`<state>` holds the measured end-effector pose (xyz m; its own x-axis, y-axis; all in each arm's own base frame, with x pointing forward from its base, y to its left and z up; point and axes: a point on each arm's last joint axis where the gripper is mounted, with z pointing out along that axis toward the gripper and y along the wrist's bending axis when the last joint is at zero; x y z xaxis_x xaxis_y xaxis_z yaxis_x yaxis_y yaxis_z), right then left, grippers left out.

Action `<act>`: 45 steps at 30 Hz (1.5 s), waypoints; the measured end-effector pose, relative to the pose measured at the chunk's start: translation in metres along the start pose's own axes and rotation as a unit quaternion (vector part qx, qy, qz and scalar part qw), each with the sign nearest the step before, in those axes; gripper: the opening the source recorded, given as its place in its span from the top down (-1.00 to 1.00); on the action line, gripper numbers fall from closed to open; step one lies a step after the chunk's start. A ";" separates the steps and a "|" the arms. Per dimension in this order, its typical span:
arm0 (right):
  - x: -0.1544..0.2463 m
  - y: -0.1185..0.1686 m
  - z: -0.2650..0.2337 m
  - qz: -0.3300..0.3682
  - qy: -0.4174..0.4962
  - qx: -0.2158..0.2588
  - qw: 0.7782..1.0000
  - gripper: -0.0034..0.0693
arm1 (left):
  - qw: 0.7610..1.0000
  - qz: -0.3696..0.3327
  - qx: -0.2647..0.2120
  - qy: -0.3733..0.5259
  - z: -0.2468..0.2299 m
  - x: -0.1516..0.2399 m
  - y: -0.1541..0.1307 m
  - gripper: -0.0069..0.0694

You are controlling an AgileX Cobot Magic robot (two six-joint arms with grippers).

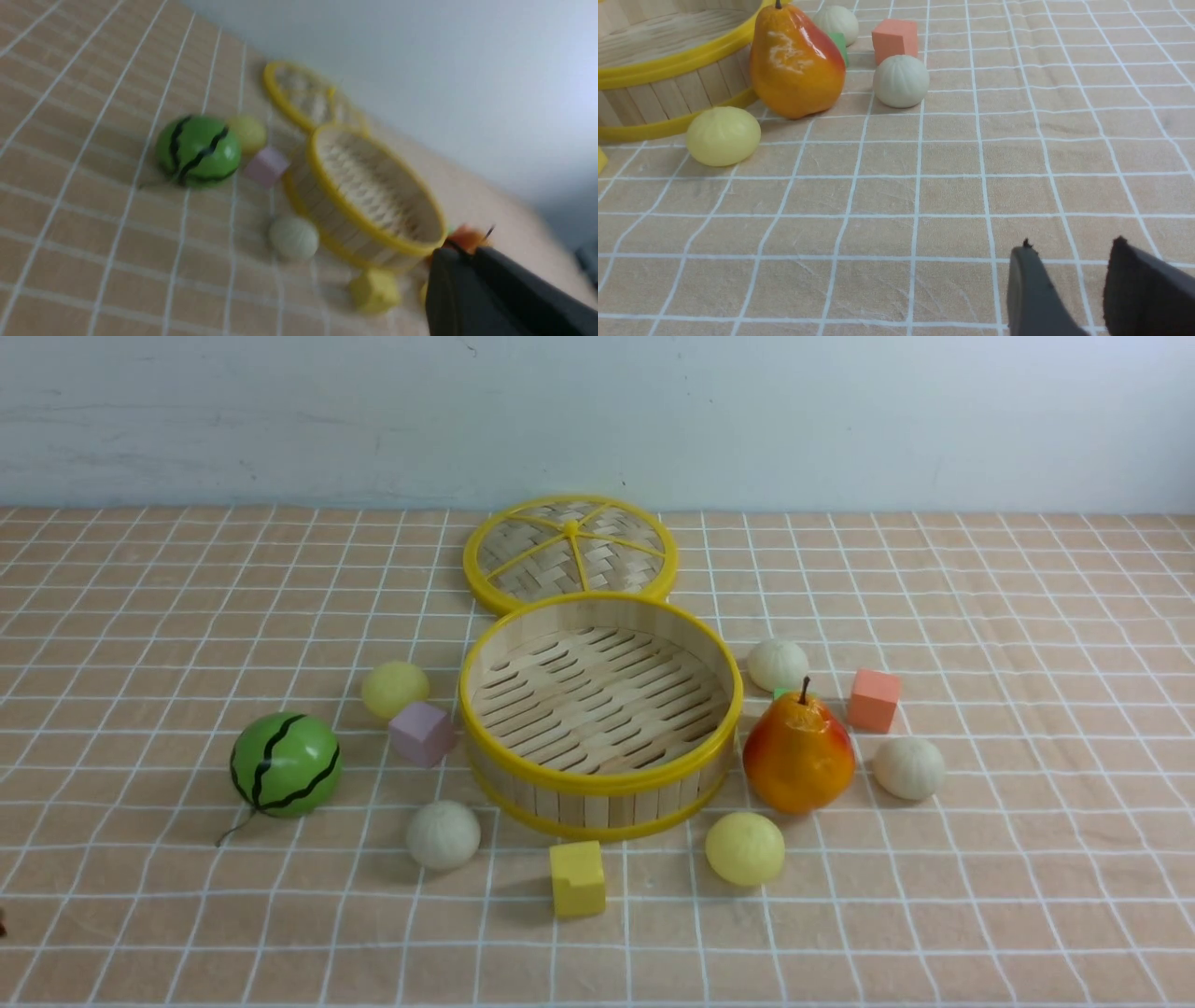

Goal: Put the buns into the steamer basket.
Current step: Use the left arm to grab a steamed stuffed bun

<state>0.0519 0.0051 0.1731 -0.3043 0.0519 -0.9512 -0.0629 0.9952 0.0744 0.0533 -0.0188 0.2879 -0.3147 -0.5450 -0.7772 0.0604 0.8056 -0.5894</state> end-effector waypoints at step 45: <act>0.000 0.000 0.000 -0.001 0.000 0.000 1.000 0.24 | 0.847 0.324 -0.068 0.416 0.328 0.047 -0.024 0.13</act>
<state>0.0519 0.0051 0.1731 -0.3041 0.0491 -0.9514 -0.0638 0.9954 0.0717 0.3474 -0.1399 0.1933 -0.8191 0.3281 -0.4705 0.3837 0.9232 -0.0241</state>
